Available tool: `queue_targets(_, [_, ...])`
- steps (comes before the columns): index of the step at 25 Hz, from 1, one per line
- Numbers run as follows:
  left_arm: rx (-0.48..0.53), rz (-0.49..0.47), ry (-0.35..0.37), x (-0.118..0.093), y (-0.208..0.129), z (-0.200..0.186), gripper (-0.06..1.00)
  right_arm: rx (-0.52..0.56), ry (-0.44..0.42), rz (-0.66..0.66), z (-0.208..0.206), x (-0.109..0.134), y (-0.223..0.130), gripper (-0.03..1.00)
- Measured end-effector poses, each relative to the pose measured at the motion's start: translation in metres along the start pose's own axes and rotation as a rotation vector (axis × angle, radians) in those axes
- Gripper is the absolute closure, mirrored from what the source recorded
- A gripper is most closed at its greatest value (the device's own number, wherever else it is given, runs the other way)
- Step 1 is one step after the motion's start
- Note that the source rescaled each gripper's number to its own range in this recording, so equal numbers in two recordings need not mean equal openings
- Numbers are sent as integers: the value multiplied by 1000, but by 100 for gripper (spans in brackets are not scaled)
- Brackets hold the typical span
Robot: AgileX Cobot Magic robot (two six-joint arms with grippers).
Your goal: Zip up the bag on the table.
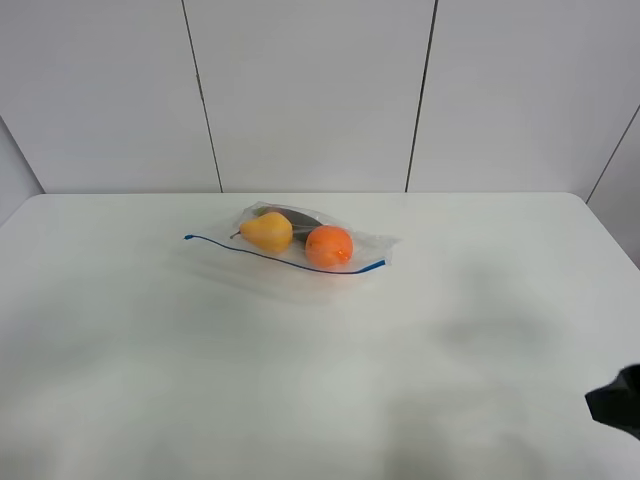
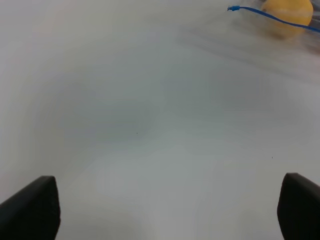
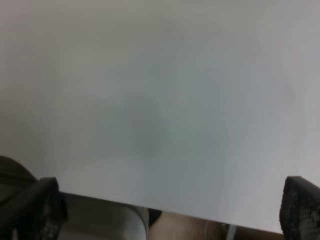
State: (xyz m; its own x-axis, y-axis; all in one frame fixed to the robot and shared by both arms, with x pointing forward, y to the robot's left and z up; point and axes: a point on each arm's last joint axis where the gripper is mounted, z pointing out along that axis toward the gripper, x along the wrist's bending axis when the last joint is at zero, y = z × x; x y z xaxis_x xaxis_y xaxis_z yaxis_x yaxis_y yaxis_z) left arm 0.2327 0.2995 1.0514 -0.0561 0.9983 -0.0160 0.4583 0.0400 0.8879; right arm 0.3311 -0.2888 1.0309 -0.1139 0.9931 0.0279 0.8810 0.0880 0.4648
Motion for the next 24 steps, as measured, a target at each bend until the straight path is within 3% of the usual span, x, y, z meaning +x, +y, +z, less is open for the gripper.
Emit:
queue_targets(6, [0,0,0,0,0,0,-5,-352,-15,-17,-39,3,-37,-2])
queue_targets(12, [0,0,0,0,0,0,-5,-619,-25,-31,-63,6,-70,-2])
queue_targets(24, [0,0,0,0,0,0,-5,-648,-28,-29,-64,6,-75,-2])
